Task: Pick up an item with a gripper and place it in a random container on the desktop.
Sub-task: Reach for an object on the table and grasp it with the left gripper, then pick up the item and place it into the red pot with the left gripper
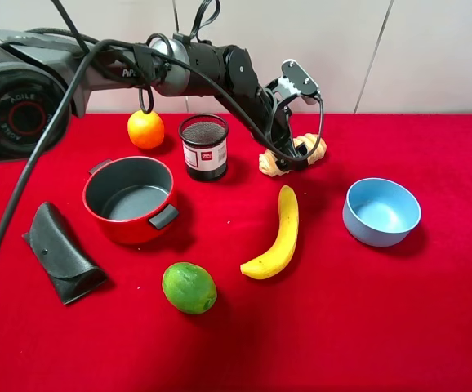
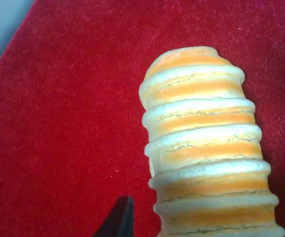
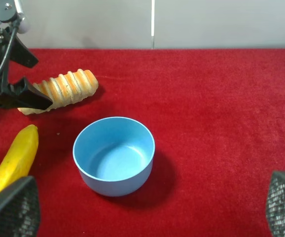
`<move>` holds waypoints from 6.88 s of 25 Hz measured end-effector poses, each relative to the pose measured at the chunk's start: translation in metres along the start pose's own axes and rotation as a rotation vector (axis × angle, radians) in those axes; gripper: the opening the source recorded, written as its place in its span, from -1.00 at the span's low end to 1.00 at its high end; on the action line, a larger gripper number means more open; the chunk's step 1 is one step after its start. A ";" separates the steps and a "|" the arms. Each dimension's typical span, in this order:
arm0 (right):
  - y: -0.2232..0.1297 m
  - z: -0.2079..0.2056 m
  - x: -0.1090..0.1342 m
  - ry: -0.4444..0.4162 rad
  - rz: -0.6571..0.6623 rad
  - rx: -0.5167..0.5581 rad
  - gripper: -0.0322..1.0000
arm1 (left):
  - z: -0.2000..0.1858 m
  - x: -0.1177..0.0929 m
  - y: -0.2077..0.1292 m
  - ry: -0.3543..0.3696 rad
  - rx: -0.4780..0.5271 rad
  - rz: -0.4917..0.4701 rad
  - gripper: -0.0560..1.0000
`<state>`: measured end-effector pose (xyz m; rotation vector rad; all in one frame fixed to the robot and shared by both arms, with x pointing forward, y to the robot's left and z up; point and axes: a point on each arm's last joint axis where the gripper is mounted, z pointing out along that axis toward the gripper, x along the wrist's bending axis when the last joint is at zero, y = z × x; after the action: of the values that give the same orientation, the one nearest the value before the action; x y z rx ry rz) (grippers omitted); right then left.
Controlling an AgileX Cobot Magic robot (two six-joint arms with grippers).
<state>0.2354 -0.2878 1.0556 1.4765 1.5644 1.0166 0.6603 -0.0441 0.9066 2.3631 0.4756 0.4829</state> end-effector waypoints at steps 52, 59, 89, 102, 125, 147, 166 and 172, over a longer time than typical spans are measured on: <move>0.000 0.000 0.000 0.001 0.002 0.000 0.41 | 0.027 -0.006 -0.024 0.009 0.019 -0.002 0.47; 0.000 0.000 0.000 0.001 0.002 0.000 0.41 | 0.027 -0.005 -0.024 0.014 0.011 0.015 -0.09; 0.000 0.000 0.000 0.001 0.002 0.000 0.41 | -0.029 0.002 0.018 -0.032 -0.002 0.051 -0.41; 0.000 0.000 0.000 0.001 0.002 0.000 0.41 | -0.091 0.012 0.041 -0.059 0.074 0.065 -0.45; 0.000 0.000 0.000 0.001 0.002 0.000 0.41 | -0.211 0.016 -0.001 0.017 0.162 -0.008 -0.47; 0.000 0.000 0.000 0.001 0.002 0.000 0.41 | -0.311 0.001 -0.038 0.071 0.252 -0.334 -0.50; 0.000 0.000 0.000 0.001 0.002 0.000 0.41 | -0.323 -0.005 -0.057 0.141 0.472 -0.664 -0.52; 0.000 0.000 0.000 0.001 0.002 0.000 0.41 | -0.313 -0.010 -0.073 0.145 0.515 -0.670 -0.52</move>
<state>0.2354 -0.2877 1.0557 1.4783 1.5635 1.0188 0.4933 0.1722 1.0762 2.4318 1.5429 0.2267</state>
